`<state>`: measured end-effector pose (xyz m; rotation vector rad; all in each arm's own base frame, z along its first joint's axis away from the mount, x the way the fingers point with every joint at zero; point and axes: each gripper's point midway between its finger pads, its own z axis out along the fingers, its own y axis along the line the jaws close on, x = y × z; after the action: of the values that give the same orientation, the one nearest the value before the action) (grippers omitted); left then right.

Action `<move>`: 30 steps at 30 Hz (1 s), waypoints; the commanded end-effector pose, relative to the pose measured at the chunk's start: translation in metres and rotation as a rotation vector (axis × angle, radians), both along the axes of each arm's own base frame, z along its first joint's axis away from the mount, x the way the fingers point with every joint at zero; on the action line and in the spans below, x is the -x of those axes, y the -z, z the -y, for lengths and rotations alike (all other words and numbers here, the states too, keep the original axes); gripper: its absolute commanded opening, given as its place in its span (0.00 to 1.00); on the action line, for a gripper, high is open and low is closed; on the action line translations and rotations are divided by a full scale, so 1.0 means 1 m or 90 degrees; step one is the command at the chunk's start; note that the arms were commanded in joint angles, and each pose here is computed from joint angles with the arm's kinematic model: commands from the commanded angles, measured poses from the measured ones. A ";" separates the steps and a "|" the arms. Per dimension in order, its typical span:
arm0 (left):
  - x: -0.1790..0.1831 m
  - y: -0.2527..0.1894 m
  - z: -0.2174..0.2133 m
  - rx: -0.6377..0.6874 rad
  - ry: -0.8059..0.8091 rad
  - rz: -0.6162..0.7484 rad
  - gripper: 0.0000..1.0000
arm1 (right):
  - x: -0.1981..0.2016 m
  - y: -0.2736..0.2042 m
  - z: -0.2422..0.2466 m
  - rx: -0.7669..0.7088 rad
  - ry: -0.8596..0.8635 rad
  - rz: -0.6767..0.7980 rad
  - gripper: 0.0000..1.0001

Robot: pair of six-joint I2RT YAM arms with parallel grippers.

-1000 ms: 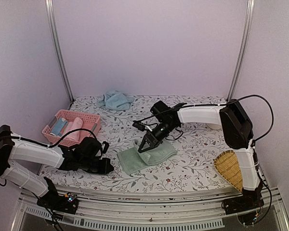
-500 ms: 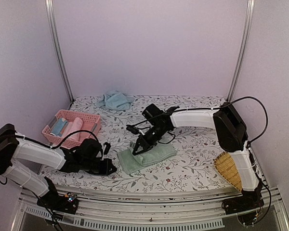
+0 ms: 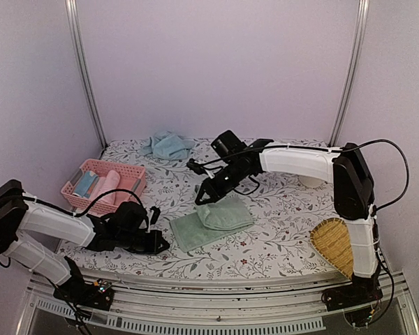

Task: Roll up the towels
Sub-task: Fold the towel at the center of the board.

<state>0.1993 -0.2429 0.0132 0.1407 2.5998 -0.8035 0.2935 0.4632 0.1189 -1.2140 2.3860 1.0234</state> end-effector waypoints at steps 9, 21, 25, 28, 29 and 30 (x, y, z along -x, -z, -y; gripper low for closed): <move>0.009 0.004 -0.008 -0.005 0.004 -0.003 0.00 | 0.021 0.034 -0.011 0.022 -0.045 -0.035 0.03; 0.007 0.005 -0.002 0.008 0.005 -0.004 0.00 | 0.052 0.051 -0.037 -0.006 -0.103 -0.112 0.03; 0.005 0.006 0.001 0.012 0.006 -0.005 0.00 | 0.058 0.065 -0.042 -0.009 -0.114 -0.151 0.03; 0.002 0.006 0.002 0.013 -0.001 -0.002 0.00 | 0.063 0.068 -0.043 -0.007 -0.122 -0.157 0.03; 0.001 0.007 0.002 0.013 -0.003 -0.003 0.00 | 0.063 0.069 -0.043 -0.006 -0.122 -0.158 0.03; 0.000 0.007 0.003 0.015 -0.004 -0.002 0.00 | 0.064 0.068 -0.042 -0.006 -0.122 -0.159 0.03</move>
<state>0.1996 -0.2452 0.0128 0.1367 2.5687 -0.8425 0.2407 0.5007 0.0524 -1.3870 2.4704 1.2493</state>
